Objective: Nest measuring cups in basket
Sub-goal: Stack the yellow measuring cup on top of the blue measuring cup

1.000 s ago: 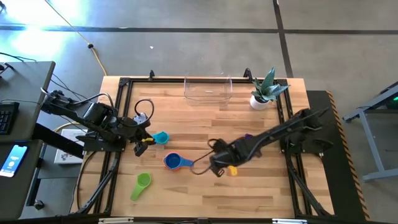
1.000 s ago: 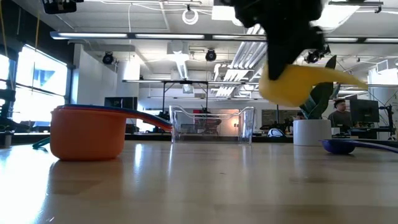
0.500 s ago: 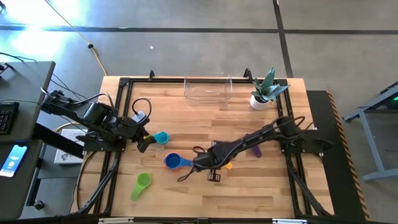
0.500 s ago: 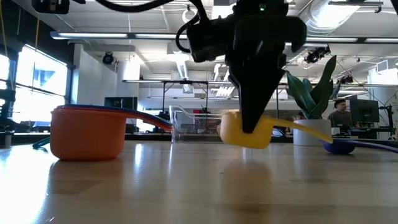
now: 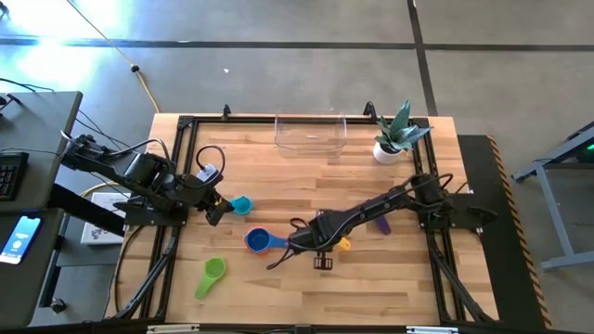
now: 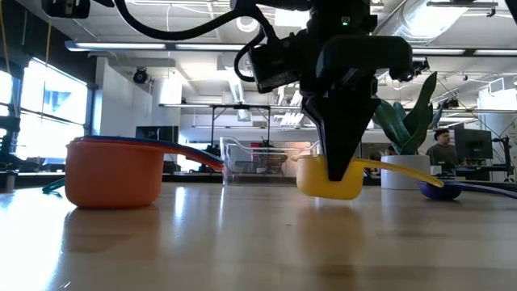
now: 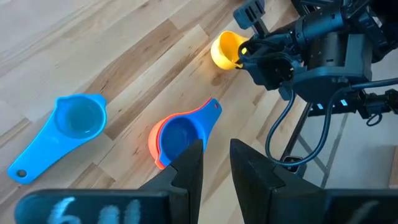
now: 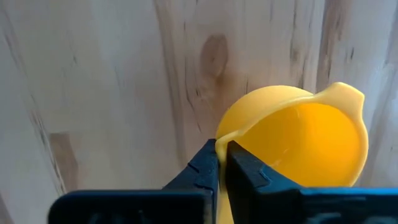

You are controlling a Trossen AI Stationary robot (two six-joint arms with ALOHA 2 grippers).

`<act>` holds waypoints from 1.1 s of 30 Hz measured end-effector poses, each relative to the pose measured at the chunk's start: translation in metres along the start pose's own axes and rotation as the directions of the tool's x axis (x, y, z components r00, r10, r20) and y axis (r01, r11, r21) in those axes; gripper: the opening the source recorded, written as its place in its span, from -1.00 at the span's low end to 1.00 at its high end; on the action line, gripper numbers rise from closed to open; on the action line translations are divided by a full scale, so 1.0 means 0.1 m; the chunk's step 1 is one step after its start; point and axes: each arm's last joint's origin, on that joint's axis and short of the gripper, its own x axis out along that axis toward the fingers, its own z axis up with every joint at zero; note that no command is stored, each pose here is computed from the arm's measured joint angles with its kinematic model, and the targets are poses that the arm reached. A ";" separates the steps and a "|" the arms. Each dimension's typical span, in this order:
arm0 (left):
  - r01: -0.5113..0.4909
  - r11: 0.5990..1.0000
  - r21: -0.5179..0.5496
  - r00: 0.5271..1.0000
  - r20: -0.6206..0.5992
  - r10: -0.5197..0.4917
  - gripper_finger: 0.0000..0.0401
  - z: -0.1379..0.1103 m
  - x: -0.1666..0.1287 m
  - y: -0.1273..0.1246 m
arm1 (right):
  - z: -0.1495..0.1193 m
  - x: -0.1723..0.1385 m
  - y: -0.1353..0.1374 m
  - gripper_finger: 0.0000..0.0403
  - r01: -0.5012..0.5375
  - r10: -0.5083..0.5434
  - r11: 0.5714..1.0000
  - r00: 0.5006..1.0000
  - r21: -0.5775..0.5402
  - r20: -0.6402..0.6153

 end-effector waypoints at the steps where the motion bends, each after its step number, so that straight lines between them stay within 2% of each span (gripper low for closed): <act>1: 0.000 1.000 0.000 1.000 0.000 0.000 -0.65 0.00 0.00 0.00 | 0.00 0.00 0.00 -0.89 -0.001 0.001 1.000 1.000 0.000 0.003; 9: 0.000 1.000 0.030 1.000 -0.001 0.000 -0.65 0.00 0.00 0.00 | 0.01 0.00 0.01 -0.61 -0.009 0.008 1.000 1.000 0.028 0.012; 15: 0.000 0.993 0.122 1.000 -0.001 0.000 -0.65 0.00 0.00 0.00 | 0.02 -0.07 0.02 -0.53 -0.048 0.050 0.981 0.999 0.189 -0.004; 23: 0.000 0.957 0.290 1.000 -0.001 0.000 -0.65 0.00 0.00 0.00 | 0.14 -0.50 0.04 -0.52 -0.052 0.029 0.933 0.997 0.357 0.070; 29: -0.002 0.911 0.412 1.000 -0.003 0.003 -0.63 0.00 0.00 0.00 | 0.23 -0.90 0.02 -0.52 -0.049 -0.038 0.875 0.985 0.481 0.170; 33: 0.012 0.872 0.489 1.000 -0.019 -0.003 -0.52 -0.01 0.00 0.00 | 0.24 -1.16 0.01 -0.52 -0.045 -0.100 0.836 0.967 0.546 0.233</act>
